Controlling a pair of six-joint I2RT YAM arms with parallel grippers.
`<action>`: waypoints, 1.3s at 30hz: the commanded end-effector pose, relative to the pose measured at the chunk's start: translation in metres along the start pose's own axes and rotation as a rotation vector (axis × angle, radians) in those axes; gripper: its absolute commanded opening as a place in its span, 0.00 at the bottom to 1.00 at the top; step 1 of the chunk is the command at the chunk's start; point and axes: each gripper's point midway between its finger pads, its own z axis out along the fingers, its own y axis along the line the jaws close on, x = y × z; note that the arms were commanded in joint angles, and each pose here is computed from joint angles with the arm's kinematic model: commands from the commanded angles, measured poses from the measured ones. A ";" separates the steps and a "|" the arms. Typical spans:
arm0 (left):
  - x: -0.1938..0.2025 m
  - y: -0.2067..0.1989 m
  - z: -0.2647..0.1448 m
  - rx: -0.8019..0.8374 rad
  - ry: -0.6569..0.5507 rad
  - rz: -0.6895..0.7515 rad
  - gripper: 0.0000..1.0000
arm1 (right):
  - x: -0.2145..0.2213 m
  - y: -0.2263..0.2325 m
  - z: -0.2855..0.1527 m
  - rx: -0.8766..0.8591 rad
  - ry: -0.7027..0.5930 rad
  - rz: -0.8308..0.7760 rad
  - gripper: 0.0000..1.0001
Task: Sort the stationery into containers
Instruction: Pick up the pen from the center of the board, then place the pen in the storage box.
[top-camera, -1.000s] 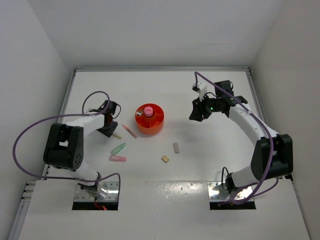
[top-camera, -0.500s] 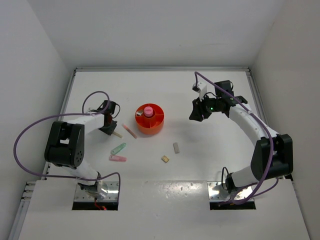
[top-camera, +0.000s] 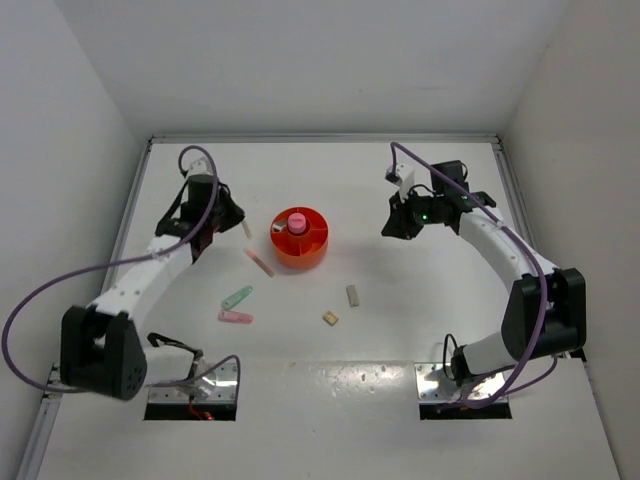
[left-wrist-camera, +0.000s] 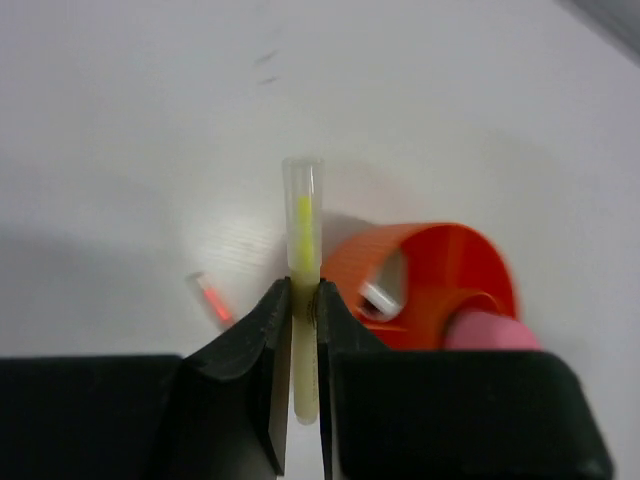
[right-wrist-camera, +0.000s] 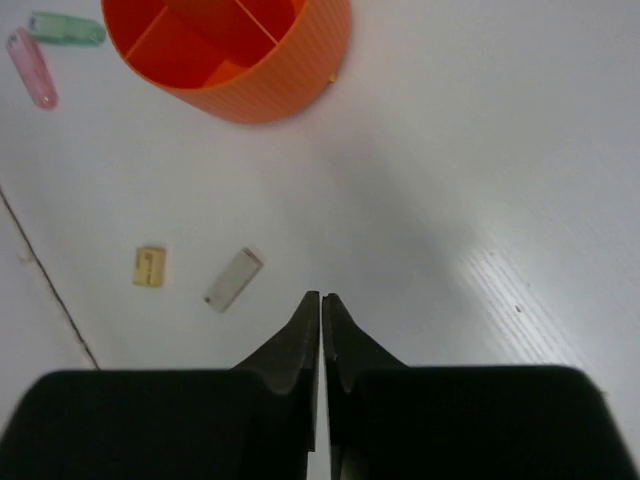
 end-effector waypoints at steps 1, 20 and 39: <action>-0.005 -0.061 -0.041 0.440 -0.107 0.281 0.00 | -0.015 0.008 -0.004 -0.056 -0.034 -0.033 0.00; 0.001 -0.099 -0.081 0.497 -0.594 0.103 0.00 | -0.014 0.007 0.000 -0.067 -0.031 -0.027 0.00; 0.039 -0.088 -0.045 0.413 -0.536 0.036 0.00 | -0.012 0.006 0.002 -0.070 -0.025 -0.021 0.02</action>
